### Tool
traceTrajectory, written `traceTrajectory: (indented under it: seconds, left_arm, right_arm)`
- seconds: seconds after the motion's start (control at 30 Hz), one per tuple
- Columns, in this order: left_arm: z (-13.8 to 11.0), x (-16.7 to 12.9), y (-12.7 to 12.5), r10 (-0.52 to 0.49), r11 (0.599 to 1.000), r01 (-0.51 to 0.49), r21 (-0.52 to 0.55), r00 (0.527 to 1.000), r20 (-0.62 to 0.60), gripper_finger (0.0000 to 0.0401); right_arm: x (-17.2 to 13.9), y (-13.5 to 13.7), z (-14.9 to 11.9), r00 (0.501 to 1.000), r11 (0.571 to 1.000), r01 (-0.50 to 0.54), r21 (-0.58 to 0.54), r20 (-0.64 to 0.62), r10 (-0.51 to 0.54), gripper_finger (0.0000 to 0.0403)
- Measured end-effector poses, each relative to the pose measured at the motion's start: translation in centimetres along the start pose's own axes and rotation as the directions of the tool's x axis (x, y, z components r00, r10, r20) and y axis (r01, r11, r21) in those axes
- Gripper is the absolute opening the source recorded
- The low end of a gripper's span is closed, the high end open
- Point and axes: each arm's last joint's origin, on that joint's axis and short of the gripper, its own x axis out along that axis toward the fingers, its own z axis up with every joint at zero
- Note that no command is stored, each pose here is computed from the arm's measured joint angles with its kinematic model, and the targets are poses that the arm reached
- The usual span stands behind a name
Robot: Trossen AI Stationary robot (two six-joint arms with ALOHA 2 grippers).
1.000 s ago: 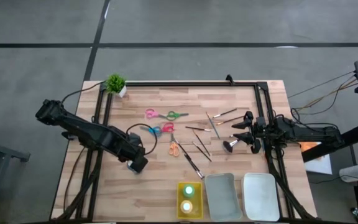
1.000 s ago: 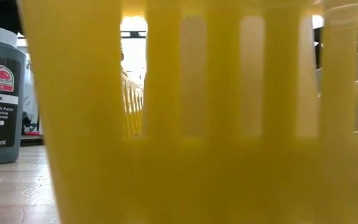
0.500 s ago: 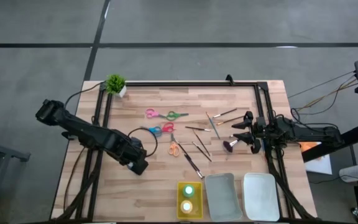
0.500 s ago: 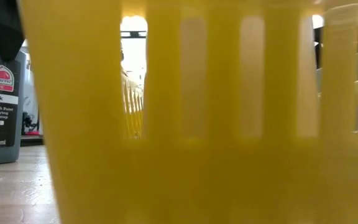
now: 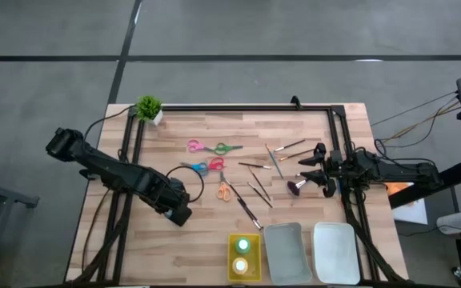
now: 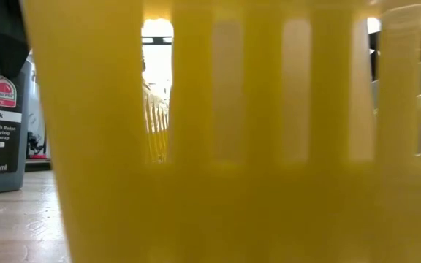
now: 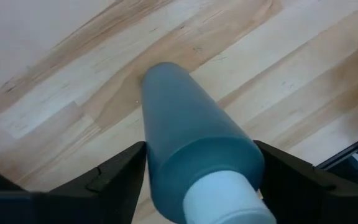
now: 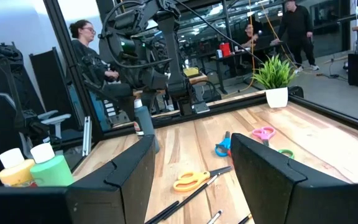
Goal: Pick & Place Paint Supplies
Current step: Put the blue paint bottle into the yellow bin
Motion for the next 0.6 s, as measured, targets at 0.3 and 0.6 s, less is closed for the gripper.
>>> traceTrajectory:
  seconds: [0.3,0.6]
  left_arm:
    - [0.01,0.00,-0.04,-0.004,1.000,0.004,-0.003,1.000,0.001,0.0199]
    - [0.06,-0.01,-0.28,-0.030,1.000,0.030,0.002,1.000,0.009,0.0209]
  right_arm:
    - [0.00,0.00,0.01,1.000,1.000,0.000,0.000,0.000,0.000,0.0207]
    - [0.00,0.00,0.01,1.000,1.000,0.000,0.000,0.000,0.000,0.0207]
